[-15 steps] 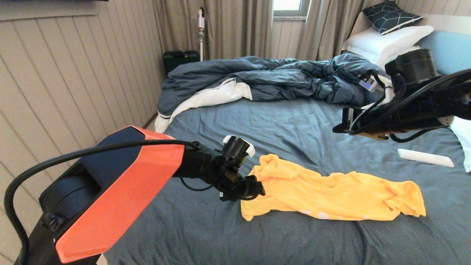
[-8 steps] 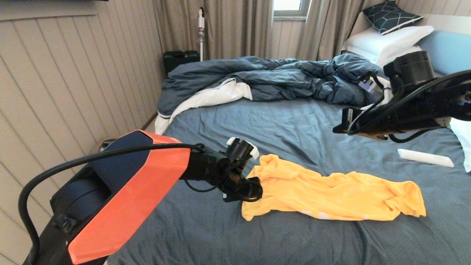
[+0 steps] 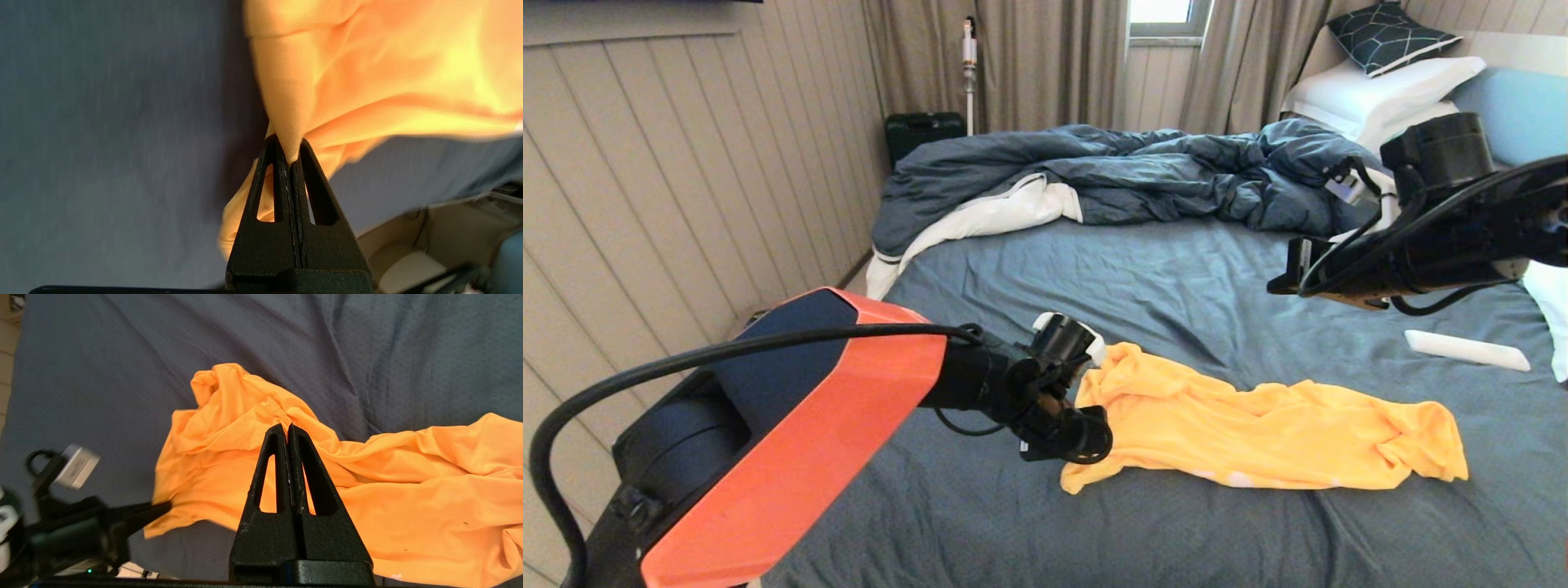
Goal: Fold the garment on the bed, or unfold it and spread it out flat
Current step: Unford the yellow T-shirt
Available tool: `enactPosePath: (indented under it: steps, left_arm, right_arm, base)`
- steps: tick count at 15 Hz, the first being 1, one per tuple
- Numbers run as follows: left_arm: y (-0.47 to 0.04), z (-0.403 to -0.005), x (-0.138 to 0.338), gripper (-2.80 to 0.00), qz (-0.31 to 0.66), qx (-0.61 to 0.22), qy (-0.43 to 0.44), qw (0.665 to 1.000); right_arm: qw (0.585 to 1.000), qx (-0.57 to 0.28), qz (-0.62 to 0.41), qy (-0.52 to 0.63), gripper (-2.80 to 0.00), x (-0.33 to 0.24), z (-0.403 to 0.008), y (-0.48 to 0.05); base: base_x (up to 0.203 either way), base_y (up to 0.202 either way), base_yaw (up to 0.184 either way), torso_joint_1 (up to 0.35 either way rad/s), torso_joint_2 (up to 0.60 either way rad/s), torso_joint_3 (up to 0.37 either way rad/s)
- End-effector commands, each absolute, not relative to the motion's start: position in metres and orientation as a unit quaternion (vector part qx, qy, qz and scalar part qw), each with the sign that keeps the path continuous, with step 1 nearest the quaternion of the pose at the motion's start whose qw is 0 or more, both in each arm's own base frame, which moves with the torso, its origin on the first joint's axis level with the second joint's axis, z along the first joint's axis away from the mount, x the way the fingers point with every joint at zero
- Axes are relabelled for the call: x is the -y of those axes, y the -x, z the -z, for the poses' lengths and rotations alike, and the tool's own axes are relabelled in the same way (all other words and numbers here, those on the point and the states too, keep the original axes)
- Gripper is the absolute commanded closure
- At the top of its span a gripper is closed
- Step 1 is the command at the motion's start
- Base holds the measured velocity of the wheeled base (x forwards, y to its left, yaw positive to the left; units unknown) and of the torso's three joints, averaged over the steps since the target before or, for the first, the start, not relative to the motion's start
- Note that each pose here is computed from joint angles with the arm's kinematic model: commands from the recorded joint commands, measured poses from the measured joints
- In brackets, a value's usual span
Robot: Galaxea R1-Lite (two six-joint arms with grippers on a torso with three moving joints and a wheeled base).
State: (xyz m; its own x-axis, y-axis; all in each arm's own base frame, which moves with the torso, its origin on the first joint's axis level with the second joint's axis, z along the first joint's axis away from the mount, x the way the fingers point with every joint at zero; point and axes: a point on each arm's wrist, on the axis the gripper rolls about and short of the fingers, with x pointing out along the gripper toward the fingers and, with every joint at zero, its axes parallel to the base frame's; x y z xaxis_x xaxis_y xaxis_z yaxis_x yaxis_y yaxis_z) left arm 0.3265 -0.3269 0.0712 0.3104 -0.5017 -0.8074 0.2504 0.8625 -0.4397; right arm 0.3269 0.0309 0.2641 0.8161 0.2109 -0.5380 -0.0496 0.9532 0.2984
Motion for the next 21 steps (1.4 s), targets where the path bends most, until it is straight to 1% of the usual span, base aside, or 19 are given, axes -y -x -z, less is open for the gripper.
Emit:
enactPosePath:
  steps: [1, 3, 4, 7, 9, 11, 15, 19, 21]
  left_arm:
    - [-0.326, -0.085, 0.311, 0.00, 0.226, -0.535, 0.125, 0.804]
    - [-0.326, -0.086, 0.308, 0.00, 0.223, -0.535, 0.127, 0.805]
    - [-0.328, -0.088, 0.299, 0.00, 0.215, -0.536, 0.130, 0.806]
    - [-0.342, -0.109, 0.246, 0.00, 0.176, -0.524, 0.154, 0.819]
    - [-0.342, -0.112, 0.225, 0.00, 0.162, -0.525, 0.156, 0.821]
    - [-0.342, -0.114, 0.216, 0.00, 0.156, -0.524, 0.156, 0.822]
    - [-0.319, -0.108, 0.170, 0.00, 0.128, -0.552, 0.135, 0.813]
    - [-0.303, -0.108, 0.136, 0.00, 0.117, -0.547, 0.127, 0.819]
    - [-0.294, -0.105, 0.121, 0.00, 0.110, -0.553, 0.127, 0.816]
  right_arm:
    - [0.943, -0.296, -0.069, -0.137, 0.00, -0.031, -0.264, -0.327]
    - [0.943, -0.297, -0.069, -0.137, 0.00, -0.031, -0.264, -0.327]
    - [0.943, -0.297, -0.068, -0.138, 0.00, -0.030, -0.263, -0.328]
    - [0.942, -0.298, -0.067, -0.138, 0.00, -0.030, -0.263, -0.328]
    - [0.942, -0.298, -0.067, -0.138, 0.00, -0.030, -0.262, -0.329]
    - [0.941, -0.302, -0.067, -0.138, 0.00, -0.030, -0.259, -0.331]
    - [0.939, -0.309, -0.064, -0.137, 0.00, -0.030, -0.253, -0.336]
    - [0.939, -0.310, -0.063, -0.138, 0.00, -0.029, -0.253, -0.336]
    - [0.938, -0.311, -0.061, -0.138, 0.00, -0.028, -0.252, -0.337]
  base:
    - [0.000, 0.000, 0.000, 0.000, 0.00, 0.000]
    - [0.000, 0.000, 0.000, 0.000, 0.00, 0.000]
    - [0.000, 0.000, 0.000, 0.000, 0.00, 0.000]
    - [0.000, 0.000, 0.000, 0.000, 0.00, 0.000]
    - [0.000, 0.000, 0.000, 0.000, 0.00, 0.000]
    - [0.000, 0.000, 0.000, 0.000, 0.00, 0.000]
    - [0.000, 0.000, 0.000, 0.000, 0.00, 0.000]
    - [0.000, 0.000, 0.000, 0.000, 0.00, 0.000]
    - [0.000, 0.000, 0.000, 0.000, 0.00, 0.000]
